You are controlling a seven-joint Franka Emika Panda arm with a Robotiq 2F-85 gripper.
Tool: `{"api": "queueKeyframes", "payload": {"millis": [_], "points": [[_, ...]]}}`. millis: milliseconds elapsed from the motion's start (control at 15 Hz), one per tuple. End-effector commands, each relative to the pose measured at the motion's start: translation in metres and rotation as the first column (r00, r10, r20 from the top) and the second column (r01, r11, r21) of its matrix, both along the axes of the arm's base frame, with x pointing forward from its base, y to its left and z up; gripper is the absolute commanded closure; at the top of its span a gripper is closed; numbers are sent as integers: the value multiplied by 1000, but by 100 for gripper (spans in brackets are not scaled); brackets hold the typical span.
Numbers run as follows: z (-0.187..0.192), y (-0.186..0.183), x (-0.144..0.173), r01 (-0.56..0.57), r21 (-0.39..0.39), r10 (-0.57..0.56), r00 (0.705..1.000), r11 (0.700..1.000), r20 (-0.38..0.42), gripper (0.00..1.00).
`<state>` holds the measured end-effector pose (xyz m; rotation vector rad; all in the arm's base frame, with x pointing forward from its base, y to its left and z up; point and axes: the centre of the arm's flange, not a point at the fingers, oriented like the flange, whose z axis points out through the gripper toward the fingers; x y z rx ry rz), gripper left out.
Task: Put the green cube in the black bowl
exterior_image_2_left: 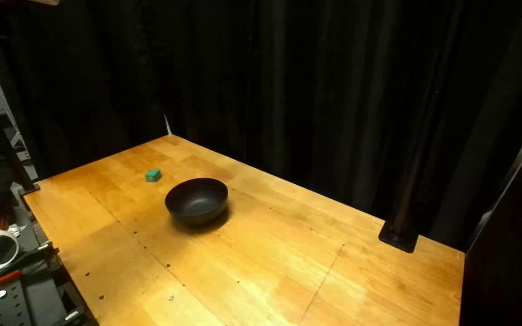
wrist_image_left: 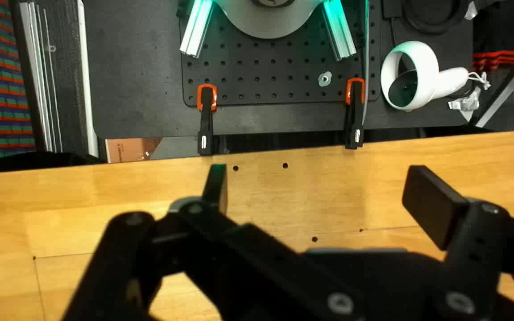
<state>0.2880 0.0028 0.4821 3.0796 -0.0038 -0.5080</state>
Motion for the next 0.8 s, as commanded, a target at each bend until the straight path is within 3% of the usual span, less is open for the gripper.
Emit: {"api": "queueKeyframes", "payload": {"millis": [0,200,267,733], "points": [[2,0,0,0,0,0,1000,1000,4,0],[3,0,0,0,0,0,1000,1000,8,0],[-5,8,4,-63,28,62,997,998,34,0],[-121,146,31,-238,81,221,959,968,175,0]]}}
